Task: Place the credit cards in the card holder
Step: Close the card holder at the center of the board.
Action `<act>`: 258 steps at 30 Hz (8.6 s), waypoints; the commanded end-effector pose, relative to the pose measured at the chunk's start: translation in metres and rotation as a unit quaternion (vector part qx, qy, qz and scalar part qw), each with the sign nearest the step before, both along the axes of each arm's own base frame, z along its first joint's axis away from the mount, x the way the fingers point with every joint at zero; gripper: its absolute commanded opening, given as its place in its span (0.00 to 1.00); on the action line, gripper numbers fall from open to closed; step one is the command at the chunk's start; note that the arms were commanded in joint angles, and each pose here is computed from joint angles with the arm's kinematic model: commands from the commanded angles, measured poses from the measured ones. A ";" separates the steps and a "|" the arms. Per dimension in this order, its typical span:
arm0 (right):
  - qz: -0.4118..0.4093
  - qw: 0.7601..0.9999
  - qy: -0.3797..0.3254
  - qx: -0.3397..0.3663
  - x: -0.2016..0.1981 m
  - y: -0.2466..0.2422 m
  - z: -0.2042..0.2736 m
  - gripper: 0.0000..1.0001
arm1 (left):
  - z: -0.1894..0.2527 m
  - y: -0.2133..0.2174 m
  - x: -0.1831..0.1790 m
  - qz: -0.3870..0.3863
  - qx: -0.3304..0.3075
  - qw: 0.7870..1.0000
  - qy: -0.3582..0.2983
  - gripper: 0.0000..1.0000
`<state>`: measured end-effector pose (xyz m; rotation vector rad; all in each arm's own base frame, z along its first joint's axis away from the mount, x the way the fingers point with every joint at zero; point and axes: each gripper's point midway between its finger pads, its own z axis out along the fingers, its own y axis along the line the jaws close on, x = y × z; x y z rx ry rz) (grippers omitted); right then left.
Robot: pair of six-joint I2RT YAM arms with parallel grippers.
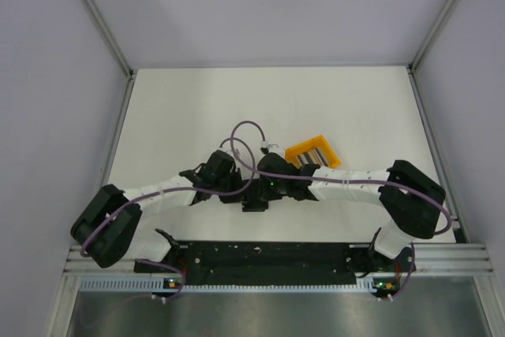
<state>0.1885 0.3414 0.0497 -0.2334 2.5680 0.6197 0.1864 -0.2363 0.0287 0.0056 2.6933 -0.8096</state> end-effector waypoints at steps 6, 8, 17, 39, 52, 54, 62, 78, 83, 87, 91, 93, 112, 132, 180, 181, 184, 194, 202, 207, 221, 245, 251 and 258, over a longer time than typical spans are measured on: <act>0.034 0.994 -0.064 0.081 0.013 0.010 0.078 0.35 | 0.016 0.010 0.004 0.012 0.016 0.999 -0.032 0.18; 0.032 0.993 -0.071 0.092 0.013 0.003 0.087 0.39 | 0.027 0.011 0.007 0.018 0.013 0.999 -0.046 0.25; -0.032 0.993 -0.079 0.084 0.030 -0.057 0.086 0.27 | 0.052 0.020 0.031 0.063 0.027 0.994 -0.088 0.47; -0.005 0.994 -0.013 0.104 0.020 -0.048 0.031 0.00 | 0.003 0.023 0.024 0.040 0.016 0.994 -0.105 0.54; 0.020 0.994 -0.002 0.106 0.024 -0.032 0.023 0.00 | -0.007 0.014 0.020 0.021 0.002 0.996 -0.090 0.49; 0.025 0.993 -0.008 0.117 0.027 -0.026 0.026 0.00 | -0.012 0.016 0.018 0.018 0.011 0.996 -0.082 0.48; 0.032 0.991 -0.003 0.132 0.028 -0.017 0.024 0.00 | -0.029 0.020 0.011 0.021 0.027 0.998 -0.060 0.41; 0.033 0.990 0.015 0.138 0.025 -0.012 0.012 0.00 | -0.034 0.023 0.008 0.026 0.030 0.998 -0.055 0.29; 0.037 0.989 0.016 0.140 0.024 -0.011 0.012 0.00 | -0.035 0.023 0.008 0.028 0.030 0.998 -0.054 0.27; 0.042 0.989 0.017 0.138 0.024 -0.010 0.011 0.00 | -0.034 0.022 0.008 0.027 0.026 0.998 -0.054 0.25; 0.043 0.990 0.019 0.136 0.024 -0.010 0.010 0.00 | -0.032 0.020 0.008 0.027 0.022 0.998 -0.055 0.25; 0.043 0.990 0.019 0.135 0.024 -0.009 0.009 0.00 | -0.032 0.019 0.008 0.024 0.019 0.998 -0.055 0.25; 0.047 0.987 0.021 0.150 0.026 -0.002 0.012 0.00 | -0.029 0.015 0.008 0.015 0.011 0.998 -0.057 0.25; 0.037 0.990 0.025 0.137 0.028 -0.003 0.003 0.00 | -0.028 0.013 0.004 0.011 0.004 0.998 -0.054 0.25; -0.004 0.998 -0.036 0.057 0.019 -0.022 0.018 0.19 | -0.014 0.010 0.005 0.029 -0.021 0.997 -0.061 0.35; -0.006 0.998 -0.035 0.060 0.018 -0.024 0.017 0.19 | -0.013 0.010 0.004 0.029 -0.023 0.997 -0.062 0.37; -0.007 0.997 -0.030 0.077 0.012 -0.024 0.017 0.18 | -0.006 0.008 0.003 0.025 -0.037 0.996 -0.072 0.44; -0.006 0.995 -0.029 0.097 0.010 -0.021 0.020 0.13 | -0.012 0.005 -0.002 0.011 -0.044 0.997 -0.069 0.48; 0.000 0.996 -0.025 0.090 0.013 -0.016 0.016 0.12 | -0.022 0.009 -0.001 0.013 -0.016 0.998 -0.065 0.45; 0.003 0.996 -0.017 0.092 0.011 -0.013 0.012 0.12 | -0.029 0.013 -0.003 0.015 0.002 0.998 -0.059 0.42; 0.001 0.996 -0.009 0.085 0.013 -0.010 0.001 0.11 | -0.033 0.012 -0.005 0.010 0.012 0.998 -0.054 0.37; -0.008 1.000 0.027 -0.007 0.012 -0.024 -0.018 0.09 | -0.030 0.005 -0.008 -0.009 0.002 0.998 -0.057 0.33; 0.001 0.999 0.032 -0.017 0.011 -0.021 -0.022 0.10 | -0.030 0.004 -0.009 -0.011 -0.002 0.998 -0.057 0.33; 0.001 0.999 0.039 -0.037 0.012 -0.022 -0.026 0.10 | -0.029 0.002 -0.009 -0.014 -0.006 0.998 -0.057 0.32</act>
